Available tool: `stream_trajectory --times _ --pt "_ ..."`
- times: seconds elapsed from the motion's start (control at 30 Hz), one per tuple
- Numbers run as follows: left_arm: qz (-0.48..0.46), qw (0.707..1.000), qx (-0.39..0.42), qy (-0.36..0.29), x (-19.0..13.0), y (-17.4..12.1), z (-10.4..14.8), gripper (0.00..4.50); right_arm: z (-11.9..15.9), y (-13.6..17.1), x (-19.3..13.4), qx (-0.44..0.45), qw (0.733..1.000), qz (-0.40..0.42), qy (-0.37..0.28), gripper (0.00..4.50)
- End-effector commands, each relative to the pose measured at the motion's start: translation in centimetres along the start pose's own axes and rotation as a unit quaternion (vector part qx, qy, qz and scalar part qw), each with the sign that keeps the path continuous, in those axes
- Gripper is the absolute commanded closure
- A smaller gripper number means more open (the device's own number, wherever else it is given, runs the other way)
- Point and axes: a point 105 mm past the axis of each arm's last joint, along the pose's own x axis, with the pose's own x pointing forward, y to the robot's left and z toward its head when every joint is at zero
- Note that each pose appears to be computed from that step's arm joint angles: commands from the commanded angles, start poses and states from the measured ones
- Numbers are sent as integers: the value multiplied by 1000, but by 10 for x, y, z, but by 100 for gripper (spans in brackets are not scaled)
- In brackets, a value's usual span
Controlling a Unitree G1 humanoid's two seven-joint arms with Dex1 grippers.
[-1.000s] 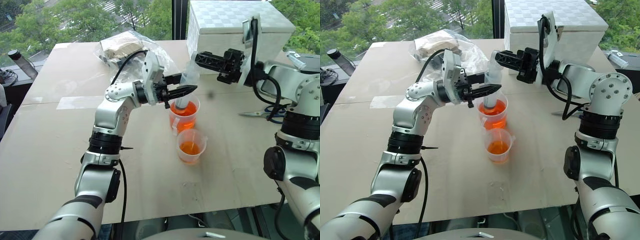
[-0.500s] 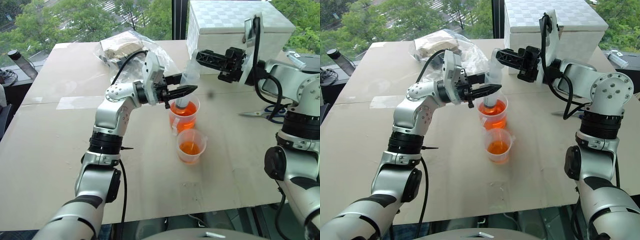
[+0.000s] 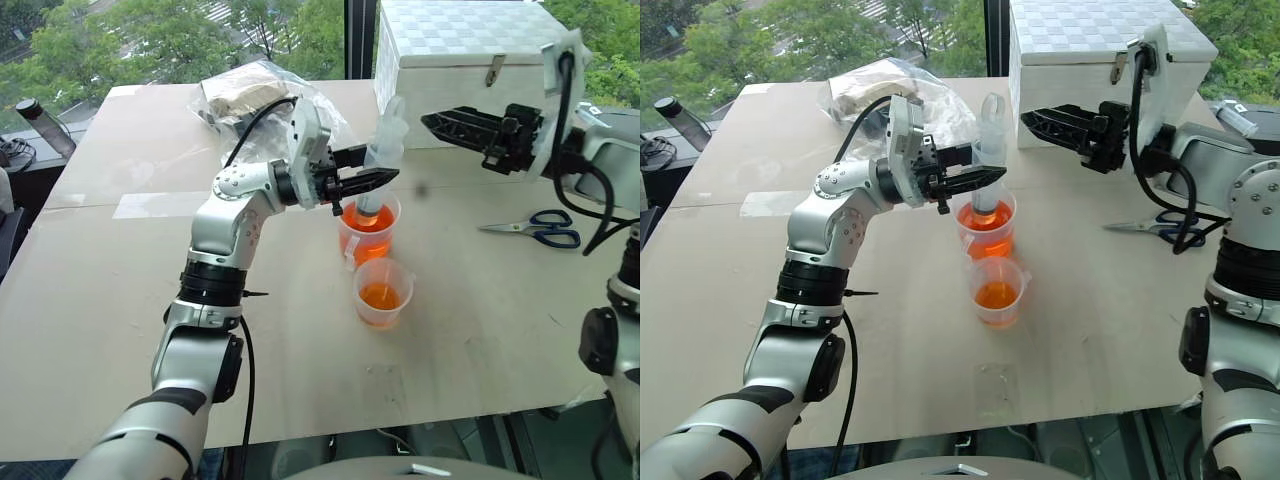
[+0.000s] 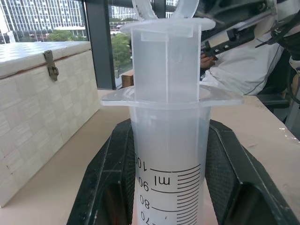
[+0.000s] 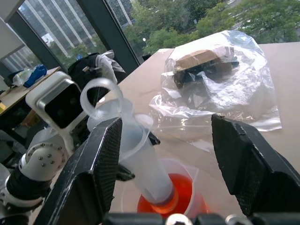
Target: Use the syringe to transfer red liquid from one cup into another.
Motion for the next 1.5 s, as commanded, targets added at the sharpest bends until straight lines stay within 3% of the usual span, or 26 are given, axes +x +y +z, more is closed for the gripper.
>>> stream_trajectory --times 0.03,0.3,0.5,0.8,1.1,1.23,1.5 --pt "-6 999 34 -42 2 -3 35 308 9 9 -21 -33 999 21 -10 130" --pt "-11 997 41 -66 2 -13 65 308 -3 -6 -41 -62 994 -8 -89 130" --pt "-16 997 46 -66 -4 -21 76 308 -29 -10 -45 -76 994 -22 -71 130" --pt "13 997 50 -55 -13 -12 70 308 -55 -14 -41 -91 993 -28 -66 130" --pt "22 998 40 -52 -11 -9 55 308 -88 -17 -48 -181 983 -20 -12 130" --pt "20 997 32 -69 -9 -9 62 308 -83 -13 -53 -172 985 -7 -34 130" --pt "-38 996 11 -84 -9 -34 78 308 -64 26 -72 -121 984 103 -75 130"
